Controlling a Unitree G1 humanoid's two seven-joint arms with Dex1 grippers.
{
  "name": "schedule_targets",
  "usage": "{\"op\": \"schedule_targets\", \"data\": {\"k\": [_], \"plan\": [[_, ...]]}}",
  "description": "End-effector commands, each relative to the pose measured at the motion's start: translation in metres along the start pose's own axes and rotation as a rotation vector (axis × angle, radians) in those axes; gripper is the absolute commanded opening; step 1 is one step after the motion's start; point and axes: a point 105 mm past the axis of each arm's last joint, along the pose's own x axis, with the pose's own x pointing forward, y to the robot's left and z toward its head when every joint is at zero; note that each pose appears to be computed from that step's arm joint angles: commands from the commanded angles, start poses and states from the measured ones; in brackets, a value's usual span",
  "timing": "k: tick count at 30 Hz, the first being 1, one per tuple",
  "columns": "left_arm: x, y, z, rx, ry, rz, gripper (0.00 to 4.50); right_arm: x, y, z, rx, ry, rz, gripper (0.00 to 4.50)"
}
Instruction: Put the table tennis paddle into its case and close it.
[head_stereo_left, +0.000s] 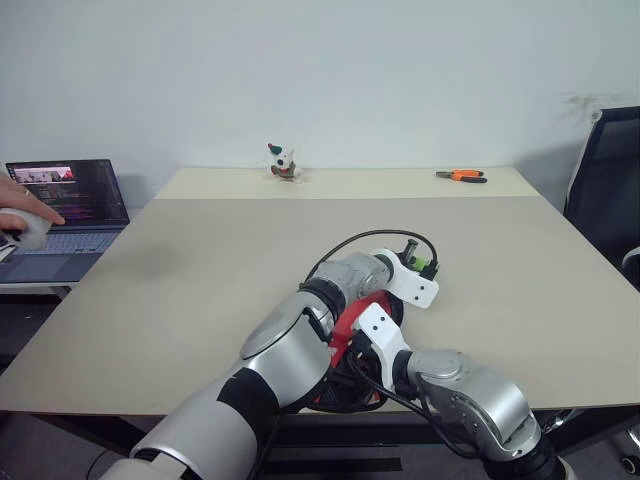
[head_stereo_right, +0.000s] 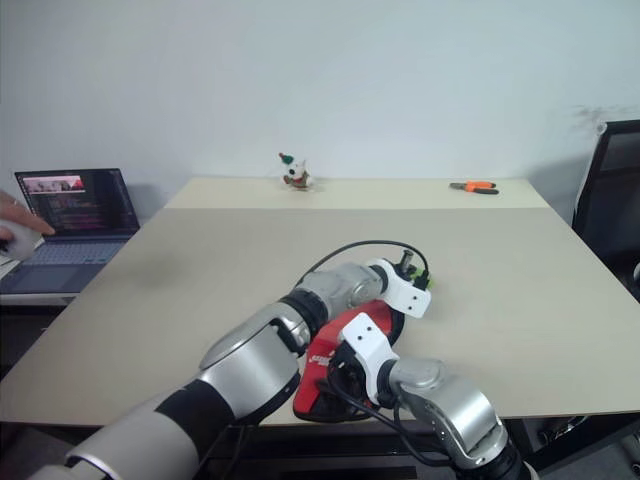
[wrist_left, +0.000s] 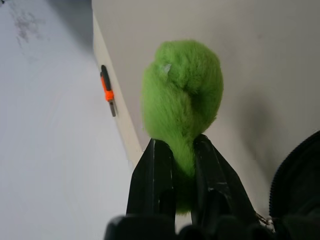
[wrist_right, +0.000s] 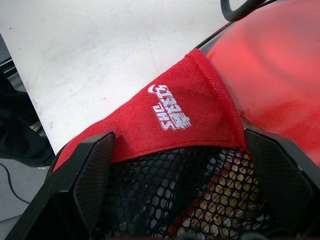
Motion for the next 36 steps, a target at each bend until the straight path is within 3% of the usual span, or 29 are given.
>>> {"op": "schedule_targets", "data": {"k": [1, 5, 8, 13, 16, 24, 28, 32, 36], "plan": [[0.001, 0.011, 0.018, -0.105, -0.081, 0.016, 0.99, 0.011, 0.016, -0.027, 0.059, 0.100, 0.095, 4.50], [-0.002, 0.010, 0.006, -0.262, -0.060, 0.015, 2.47, 0.013, 0.013, -0.023, 0.052, 0.088, 0.101, 4.50], [-0.009, 0.017, -0.025, -0.625, 0.016, 0.067, 3.52, 0.017, 0.007, -0.019, 0.041, 0.077, 0.101, 4.50], [-0.028, 0.028, -0.067, -0.869, 0.074, 0.146, 3.52, 0.022, -0.005, -0.011, 0.018, 0.061, 0.100, 4.50], [-0.037, 0.034, -0.082, -0.930, 0.080, 0.189, 3.52, 0.021, -0.011, -0.008, 0.009, 0.050, 0.107, 4.50], [-0.089, 0.038, -0.138, -1.270, -0.072, 0.299, 3.52, -0.008, -0.026, 0.007, -0.045, -0.001, 0.178, 4.50], [-0.104, 0.015, -0.145, -1.415, -0.179, 0.253, 3.52, -0.024, -0.035, 0.016, -0.052, -0.030, 0.178, 4.50], [-0.125, -0.005, -0.136, -1.634, -0.446, 0.166, 3.52, -0.048, -0.036, 0.040, -0.071, -0.093, 0.208, 4.50], [-0.133, -0.020, -0.127, -1.677, -0.467, 0.145, 3.52, -0.069, -0.039, 0.055, -0.100, -0.119, 0.226, 4.50]]}}
